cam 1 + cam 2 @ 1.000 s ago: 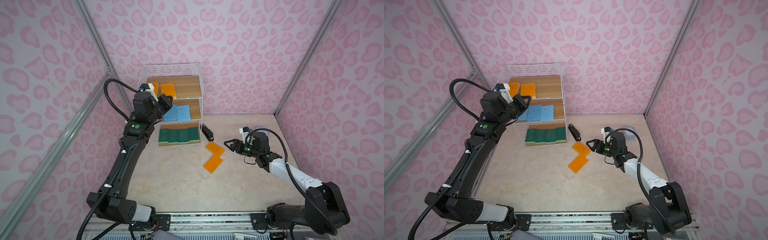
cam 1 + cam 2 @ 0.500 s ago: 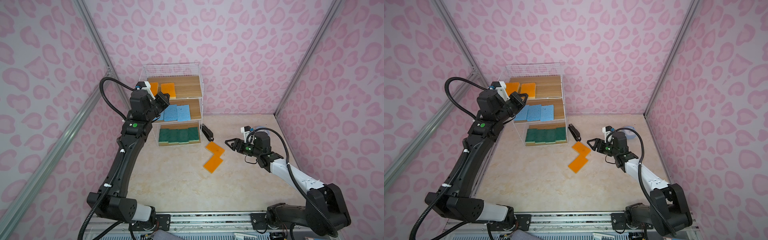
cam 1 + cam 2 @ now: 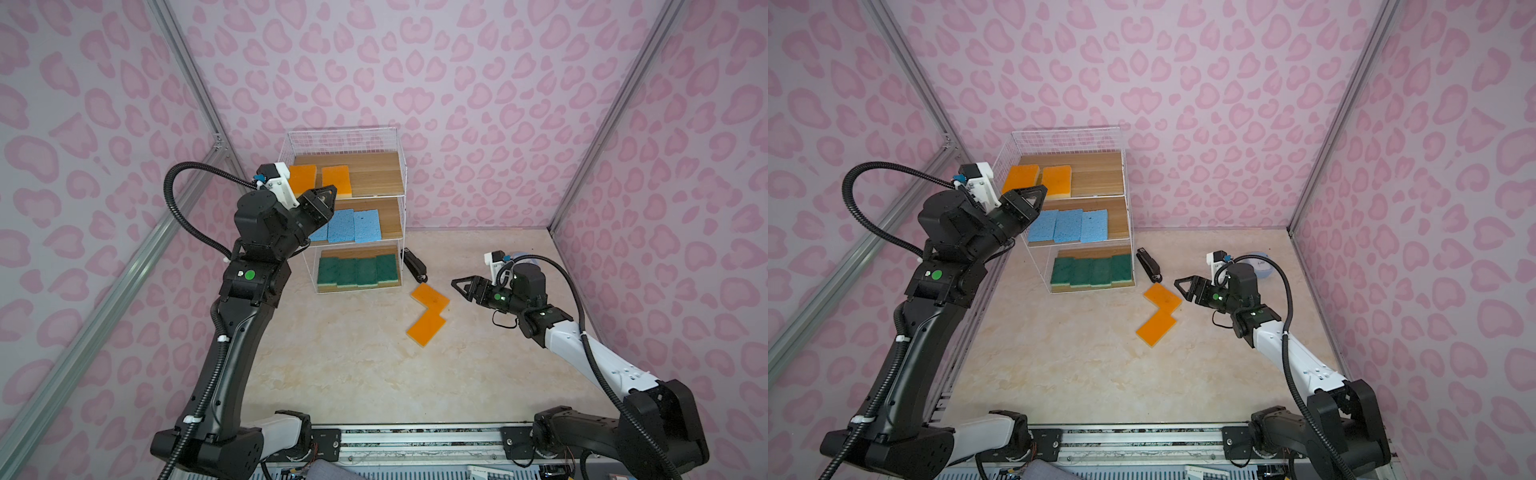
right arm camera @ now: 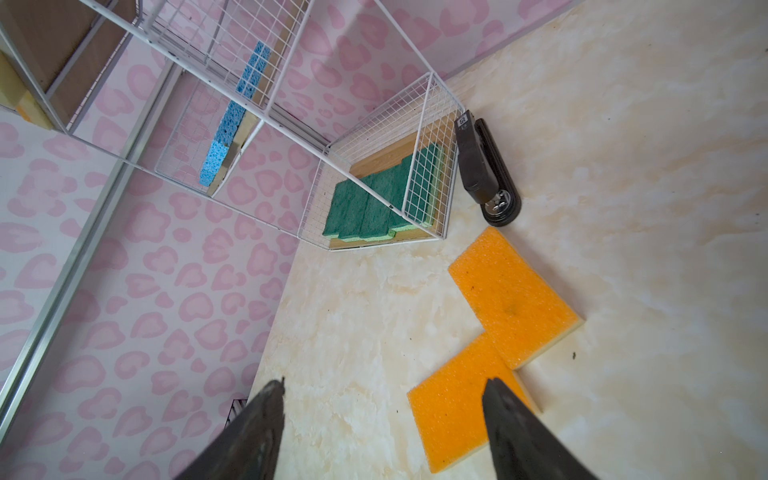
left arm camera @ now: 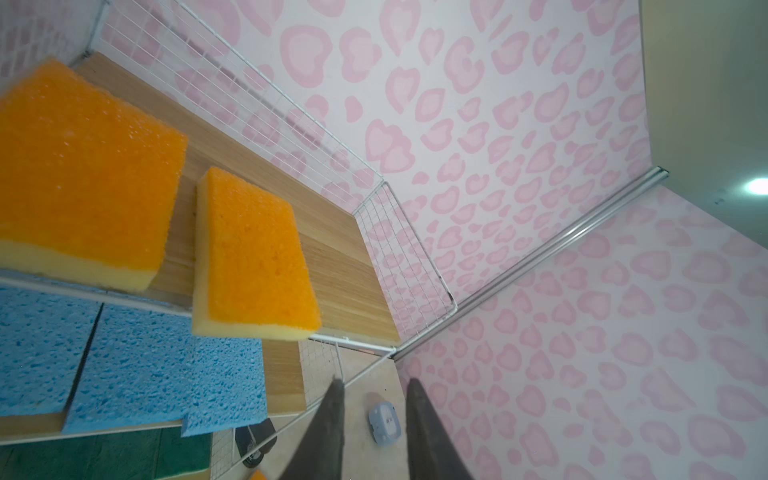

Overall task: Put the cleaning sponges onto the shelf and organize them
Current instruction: 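Lower the left gripper onto the floor orange sponge nearest the shelf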

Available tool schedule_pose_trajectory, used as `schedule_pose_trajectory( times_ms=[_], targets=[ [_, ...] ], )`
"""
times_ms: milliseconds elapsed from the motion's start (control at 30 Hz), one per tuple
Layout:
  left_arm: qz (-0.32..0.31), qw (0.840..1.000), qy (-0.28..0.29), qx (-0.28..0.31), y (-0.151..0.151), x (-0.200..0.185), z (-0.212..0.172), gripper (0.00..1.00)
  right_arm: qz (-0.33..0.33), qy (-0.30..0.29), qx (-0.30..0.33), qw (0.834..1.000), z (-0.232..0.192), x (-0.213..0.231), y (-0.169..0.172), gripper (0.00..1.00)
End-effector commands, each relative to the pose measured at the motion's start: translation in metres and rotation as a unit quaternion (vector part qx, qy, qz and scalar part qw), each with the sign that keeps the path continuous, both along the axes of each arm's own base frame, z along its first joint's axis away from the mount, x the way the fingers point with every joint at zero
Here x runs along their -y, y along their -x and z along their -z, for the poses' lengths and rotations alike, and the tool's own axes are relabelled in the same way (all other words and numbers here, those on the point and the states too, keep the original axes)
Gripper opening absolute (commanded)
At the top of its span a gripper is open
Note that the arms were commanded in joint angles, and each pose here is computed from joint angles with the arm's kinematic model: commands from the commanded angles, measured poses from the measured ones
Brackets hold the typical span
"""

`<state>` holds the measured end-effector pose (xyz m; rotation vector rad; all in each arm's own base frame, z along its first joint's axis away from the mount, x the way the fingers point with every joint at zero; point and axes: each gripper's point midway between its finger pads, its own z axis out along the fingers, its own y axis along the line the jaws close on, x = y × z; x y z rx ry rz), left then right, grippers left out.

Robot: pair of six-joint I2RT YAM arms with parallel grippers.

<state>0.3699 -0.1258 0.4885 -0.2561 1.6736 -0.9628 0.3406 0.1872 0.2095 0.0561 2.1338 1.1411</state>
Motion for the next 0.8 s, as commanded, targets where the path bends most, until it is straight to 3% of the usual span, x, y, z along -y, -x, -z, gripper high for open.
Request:
schedule_pose_trajectory(
  times_ms=[0,200,333,400,600,767],
  targets=[
    [0.059,0.996,-0.035,-0.055,0.018,0.025,0.052,0.27,0.005,0.008,-0.007,1.000,0.004,0.004,0.001,0.77],
    [0.131,0.969,-0.132,-0.160,0.054,0.067,0.186,0.28,0.012,0.000,-0.017,1.000,0.008,0.009,0.005,0.77],
    [0.187,0.946,-0.162,-0.211,0.068,0.091,0.256,0.35,0.011,0.000,-0.027,1.000,0.012,0.009,0.010,0.78],
    [0.216,0.931,-0.190,-0.224,0.074,0.107,0.286,0.44,0.014,-0.001,-0.031,0.999,0.015,0.011,0.013,0.78],
    [0.300,0.885,-0.254,-0.250,0.075,0.150,0.348,0.56,0.021,0.000,-0.039,0.999,0.021,0.016,0.026,0.78],
    [0.308,0.872,-0.269,-0.270,0.063,0.161,0.379,0.59,0.038,0.012,-0.038,0.998,0.025,0.026,0.035,0.78]
  ],
)
